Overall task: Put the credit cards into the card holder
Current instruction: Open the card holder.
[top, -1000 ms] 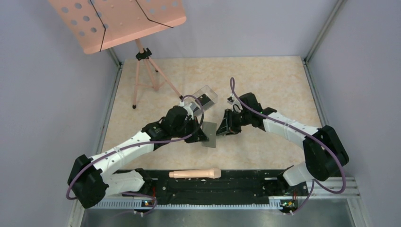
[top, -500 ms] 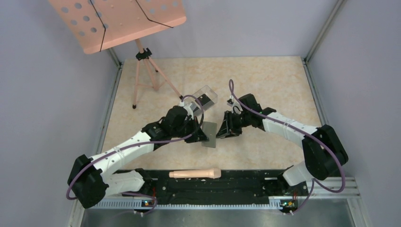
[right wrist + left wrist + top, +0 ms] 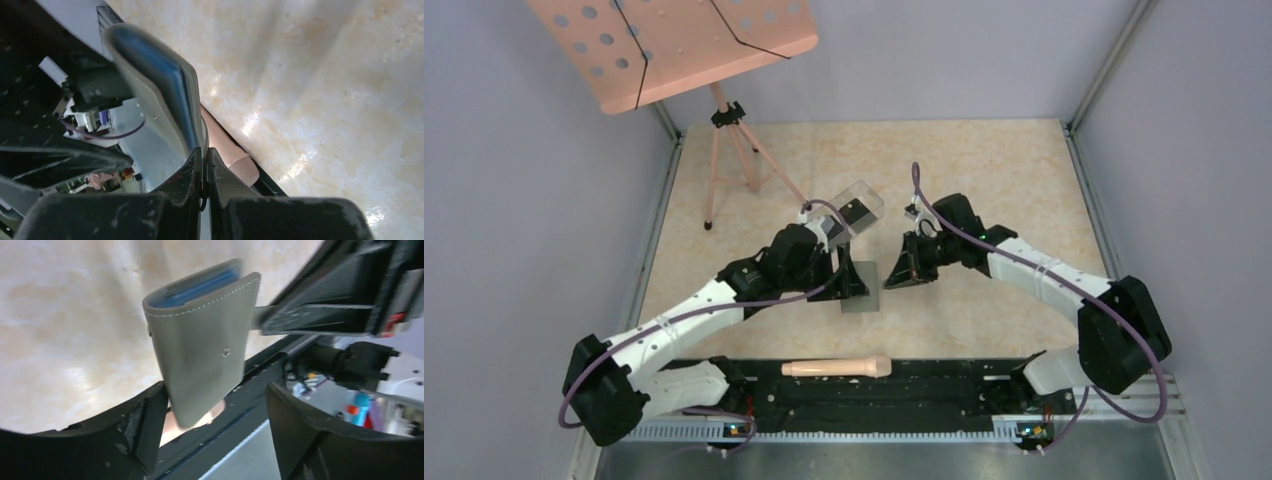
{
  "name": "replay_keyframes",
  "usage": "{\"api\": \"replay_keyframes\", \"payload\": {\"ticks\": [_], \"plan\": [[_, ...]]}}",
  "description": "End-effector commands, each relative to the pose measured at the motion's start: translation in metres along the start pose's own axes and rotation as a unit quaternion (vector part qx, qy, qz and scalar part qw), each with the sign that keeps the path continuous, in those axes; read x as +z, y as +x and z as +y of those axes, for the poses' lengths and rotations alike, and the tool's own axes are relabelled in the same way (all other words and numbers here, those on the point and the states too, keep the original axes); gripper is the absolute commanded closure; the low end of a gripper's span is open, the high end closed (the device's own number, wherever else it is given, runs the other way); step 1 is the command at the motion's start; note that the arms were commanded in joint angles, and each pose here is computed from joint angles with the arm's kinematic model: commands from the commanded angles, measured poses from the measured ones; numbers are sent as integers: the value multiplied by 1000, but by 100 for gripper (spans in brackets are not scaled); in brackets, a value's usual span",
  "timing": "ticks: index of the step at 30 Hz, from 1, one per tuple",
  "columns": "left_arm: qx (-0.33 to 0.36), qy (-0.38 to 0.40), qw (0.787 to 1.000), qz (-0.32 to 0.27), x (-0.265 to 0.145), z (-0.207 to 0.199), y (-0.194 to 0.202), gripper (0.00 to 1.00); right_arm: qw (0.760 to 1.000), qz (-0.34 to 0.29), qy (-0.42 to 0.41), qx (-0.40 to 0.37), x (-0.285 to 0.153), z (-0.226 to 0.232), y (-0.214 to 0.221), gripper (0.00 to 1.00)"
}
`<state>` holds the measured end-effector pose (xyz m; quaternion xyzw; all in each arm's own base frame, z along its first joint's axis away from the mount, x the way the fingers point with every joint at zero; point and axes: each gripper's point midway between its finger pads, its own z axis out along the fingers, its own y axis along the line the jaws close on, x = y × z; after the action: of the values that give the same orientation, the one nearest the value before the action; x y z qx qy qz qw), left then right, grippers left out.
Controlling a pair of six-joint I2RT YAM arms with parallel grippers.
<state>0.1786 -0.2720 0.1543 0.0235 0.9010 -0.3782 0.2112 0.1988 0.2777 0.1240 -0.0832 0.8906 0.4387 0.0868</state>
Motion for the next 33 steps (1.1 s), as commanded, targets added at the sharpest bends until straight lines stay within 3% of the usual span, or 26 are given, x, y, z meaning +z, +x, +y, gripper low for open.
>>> {"api": "replay_keyframes", "payload": {"ticks": [1,4,9,17,23,26,31,33], "plan": [[56,-47,993,-93,-38,-1,-38,20,989,-52,-65,-124,-40,66,-29,100],[92,-84,980,-155,-64,7,-59,9,977,-49,-91,-184,-59,90,-28,100],[202,-38,958,-201,-85,-9,-69,8,959,-46,-117,-253,-85,118,-23,100],[390,66,895,-205,-94,-40,-56,9,940,-6,-190,-284,-108,148,1,100],[483,126,848,-178,-83,-57,-44,7,932,18,-230,-280,-116,156,17,100],[500,160,834,-167,-74,-69,-42,7,927,31,-251,-278,-120,161,24,100],[502,221,811,-203,-67,-101,-52,6,925,43,-264,-271,-121,163,28,100],[502,235,807,-205,-63,-109,-56,1,924,48,-268,-268,-119,163,29,100]]}}
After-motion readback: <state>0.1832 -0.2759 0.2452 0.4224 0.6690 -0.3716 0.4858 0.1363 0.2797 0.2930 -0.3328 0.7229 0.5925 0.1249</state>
